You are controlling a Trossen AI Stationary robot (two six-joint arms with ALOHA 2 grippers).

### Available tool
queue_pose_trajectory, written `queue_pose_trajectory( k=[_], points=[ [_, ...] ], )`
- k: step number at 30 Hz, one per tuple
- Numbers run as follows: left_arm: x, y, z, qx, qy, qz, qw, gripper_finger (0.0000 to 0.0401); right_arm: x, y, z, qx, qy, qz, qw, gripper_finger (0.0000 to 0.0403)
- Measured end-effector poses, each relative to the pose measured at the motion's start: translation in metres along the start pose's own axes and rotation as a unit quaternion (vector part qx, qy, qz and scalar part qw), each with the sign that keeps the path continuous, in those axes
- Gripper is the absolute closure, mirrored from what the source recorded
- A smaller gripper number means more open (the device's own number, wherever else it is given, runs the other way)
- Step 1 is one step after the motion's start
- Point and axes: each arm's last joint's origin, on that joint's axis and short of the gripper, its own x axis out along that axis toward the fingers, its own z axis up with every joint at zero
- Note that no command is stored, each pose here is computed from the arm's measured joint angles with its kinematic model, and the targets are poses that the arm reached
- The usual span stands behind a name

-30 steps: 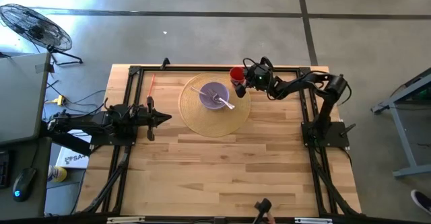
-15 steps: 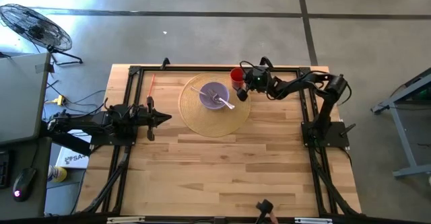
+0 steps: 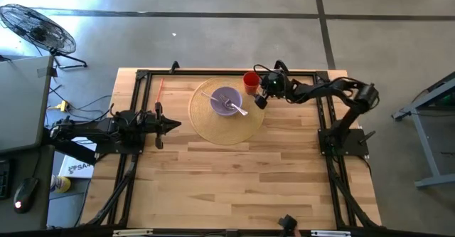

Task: Pick & Place Utensil
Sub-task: Put the orange straw on the orange cup

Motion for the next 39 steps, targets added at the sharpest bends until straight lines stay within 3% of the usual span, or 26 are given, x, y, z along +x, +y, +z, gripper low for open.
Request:
queue_pose_trajectory(
  k=[7, 13, 19, 25, 34, 36, 39],
  points=[
    [0.000, 0.000, 0.000, 0.000, 0.000, 0.000, 1.000, 0.0400, -0.041, 0.000, 0.008, -0.015, 0.066, -0.052, 0.996, 0.0006],
    [0.000, 0.000, 0.000, 0.000, 0.000, 0.000, 1.000, 0.0400, -0.079, 0.025, 0.024, -0.026, 0.047, -0.065, 0.996, 0.0004],
    [0.000, 0.000, 0.000, -0.003, -0.001, 0.000, 1.000, 0.0400, -0.104, 0.065, 0.027, -0.025, 0.028, -0.006, 0.999, 0.0012],
    [0.000, 0.000, 0.007, -0.063, -0.036, -0.001, 0.997, 0.0400, -0.115, 0.106, 0.020, -0.005, 0.032, 0.045, 0.998, 0.0022],
    [-0.001, 0.001, 0.017, -0.081, -0.089, 0.005, 0.993, 0.0400, -0.133, 0.144, 0.016, 0.022, -0.006, 0.060, 0.998, 0.0032],
    [-0.003, 0.002, 0.022, -0.079, -0.092, 0.018, 0.992, 0.0400, -0.136, 0.150, 0.019, 0.025, -0.026, 0.069, 0.997, 0.0031],
    [-0.006, 0.007, 0.032, -0.087, -0.069, 0.090, 0.990, 0.0400, -0.138, 0.154, 0.023, 0.033, -0.053, 0.084, 0.995, 0.0033]
  ],
)
